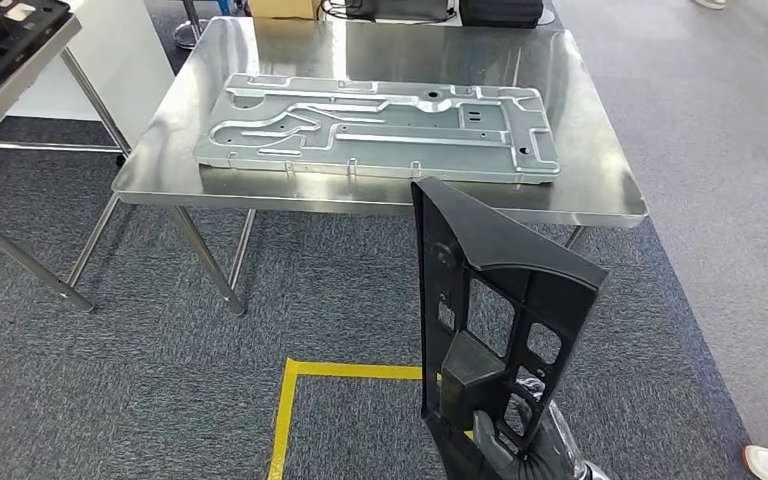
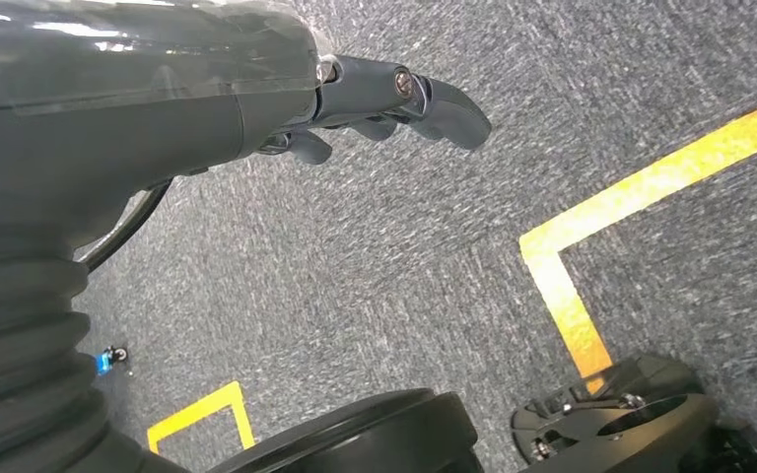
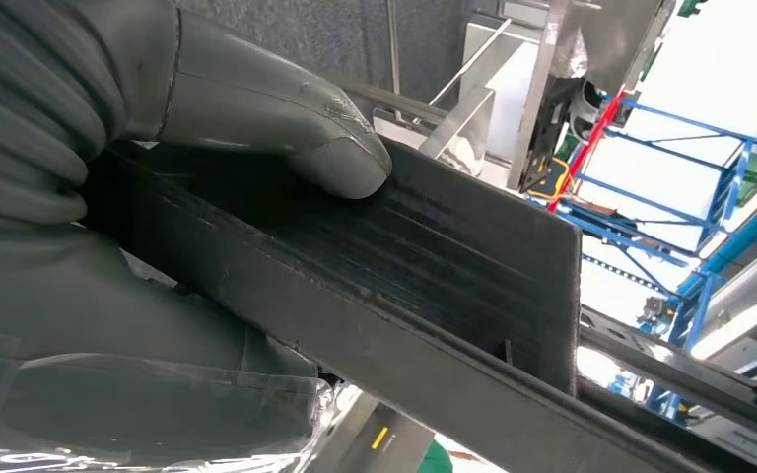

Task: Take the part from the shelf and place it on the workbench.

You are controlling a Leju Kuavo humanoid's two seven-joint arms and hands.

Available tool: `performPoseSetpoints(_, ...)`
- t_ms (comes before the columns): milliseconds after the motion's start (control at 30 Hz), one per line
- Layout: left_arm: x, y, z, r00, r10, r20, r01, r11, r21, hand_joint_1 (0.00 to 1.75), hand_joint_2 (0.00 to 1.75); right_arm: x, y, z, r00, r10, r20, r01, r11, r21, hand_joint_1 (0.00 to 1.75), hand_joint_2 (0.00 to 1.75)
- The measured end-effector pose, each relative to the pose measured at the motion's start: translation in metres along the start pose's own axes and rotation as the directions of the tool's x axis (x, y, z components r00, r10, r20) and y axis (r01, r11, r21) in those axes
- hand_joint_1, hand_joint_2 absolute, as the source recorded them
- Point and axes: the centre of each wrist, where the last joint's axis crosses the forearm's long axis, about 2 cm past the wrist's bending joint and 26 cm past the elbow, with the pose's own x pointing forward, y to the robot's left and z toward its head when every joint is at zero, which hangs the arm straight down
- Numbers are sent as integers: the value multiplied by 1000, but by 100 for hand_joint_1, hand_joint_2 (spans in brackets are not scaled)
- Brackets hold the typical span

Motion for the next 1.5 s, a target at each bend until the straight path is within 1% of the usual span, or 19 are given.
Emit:
performPoseSetpoints(267,-2,0,0,1000,4,-7,-4,1000,-1,0,175,0,0,0,1000,0,1,0,1000,-2,175,175)
performPoseSetpoints(467,5,4,-2,1000,12,7,-12,1000,8,0,175,0,-1,-1,1000,0,2,0,1000,5,175,175)
performPoseSetpoints(633,1,2,-1,1000,24,-5,-24,1000,5,0,175,-1,-1,-3,1000,3,3,-3,1000,20,175,175)
performPoseSetpoints(833,1,2,-1,1000,28,-7,-28,1000,3,0,175,-1,-3,-8,1000,10,13,-10,1000,27,175,175)
performPoseSetpoints(1200,-5,-1,1,999,41,-25,-41,999,-3,0,175,-3,-2,-9,1000,8,11,-9,998,55,175,175)
performPoseSetpoints(1333,-4,0,0,998,57,-22,-57,998,3,0,175,-3,-4,-12,1000,11,22,-12,998,64,175,175)
performPoseSetpoints(1500,2,4,-1,998,67,-9,-67,998,6,0,175,-3,-4,-14,999,12,34,-15,996,85,175,175)
